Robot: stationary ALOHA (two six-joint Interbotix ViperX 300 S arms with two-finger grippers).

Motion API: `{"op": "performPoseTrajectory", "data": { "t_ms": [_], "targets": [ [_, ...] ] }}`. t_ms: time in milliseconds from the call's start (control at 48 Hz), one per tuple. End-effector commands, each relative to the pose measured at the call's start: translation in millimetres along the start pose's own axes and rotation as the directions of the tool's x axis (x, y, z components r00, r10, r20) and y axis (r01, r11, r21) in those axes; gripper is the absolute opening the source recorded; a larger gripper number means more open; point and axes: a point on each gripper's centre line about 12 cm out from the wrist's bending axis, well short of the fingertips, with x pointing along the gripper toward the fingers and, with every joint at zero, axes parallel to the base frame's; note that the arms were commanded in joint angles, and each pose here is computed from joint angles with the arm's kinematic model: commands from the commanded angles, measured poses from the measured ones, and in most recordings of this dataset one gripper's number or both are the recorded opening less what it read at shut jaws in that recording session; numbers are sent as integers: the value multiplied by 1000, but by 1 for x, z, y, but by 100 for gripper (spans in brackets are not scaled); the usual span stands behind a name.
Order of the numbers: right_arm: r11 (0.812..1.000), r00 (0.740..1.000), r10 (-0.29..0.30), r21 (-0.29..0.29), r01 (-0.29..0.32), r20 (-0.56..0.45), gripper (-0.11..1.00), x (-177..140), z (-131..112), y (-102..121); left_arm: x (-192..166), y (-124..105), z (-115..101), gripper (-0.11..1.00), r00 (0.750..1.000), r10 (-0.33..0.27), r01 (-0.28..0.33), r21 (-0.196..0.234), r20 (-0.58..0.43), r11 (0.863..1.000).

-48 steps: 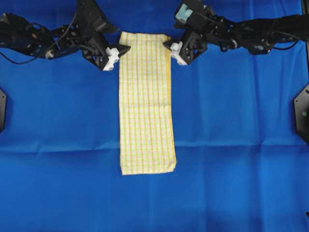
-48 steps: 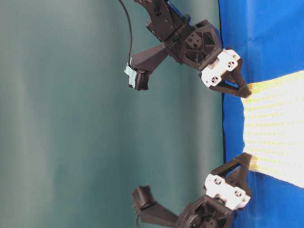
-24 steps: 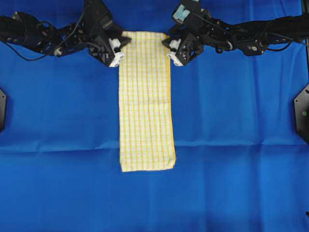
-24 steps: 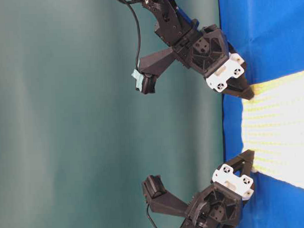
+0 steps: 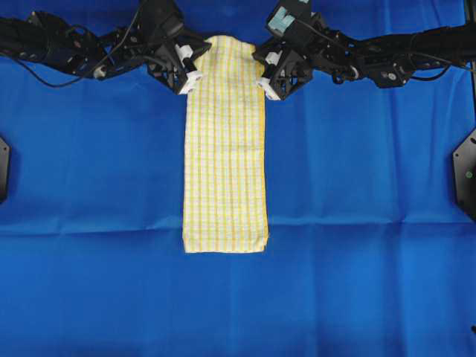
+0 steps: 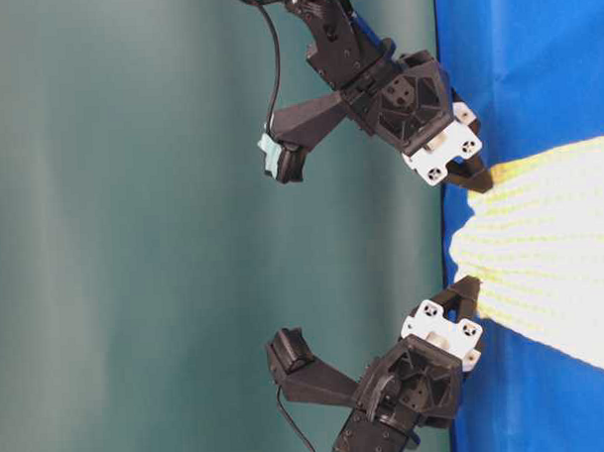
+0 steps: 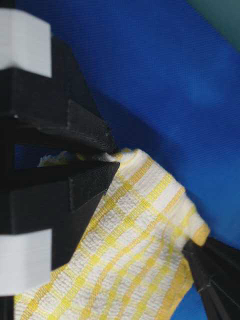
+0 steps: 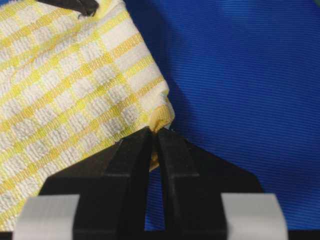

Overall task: Fold the yellow towel.
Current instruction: 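Fold the far end of the strip toward the near end with both grippers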

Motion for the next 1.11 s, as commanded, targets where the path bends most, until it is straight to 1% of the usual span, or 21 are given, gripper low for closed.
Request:
{"op": "performPoseTrajectory", "data": {
  "t_ms": [0,188,271,459,605,709,917,1084],
  "targets": [
    [1000,999,4,9,-4,47,4,-7,14,0,-1,2,14,4,999,4,-4,-1,38,1000],
    [1000,998,2,10,-3,60,4,-11,19,-1,-4,1,12,4,1000,3,-3,-3,31,1000],
    [1000,997,5,8,-5,72,4,-15,22,-1,-6,1,14,4,999,1,-1,-11,34,1000],
    [1000,995,12,8,-13,97,4,-27,29,1,-16,-4,21,4,998,-11,11,-6,55,1000],
    [1000,994,17,6,-18,107,4,-38,30,1,-24,-7,25,4,998,-17,17,-3,59,1000],
    [1000,992,26,2,-26,120,4,-45,31,4,-32,-13,30,4,998,-32,31,7,58,999],
    [998,987,63,-21,-60,145,4,-61,31,18,-48,-34,39,4,993,-81,79,30,84,996],
    [995,984,96,-41,-91,147,4,-71,27,31,-59,-47,35,4,991,-115,112,49,72,993]
  ]
}}
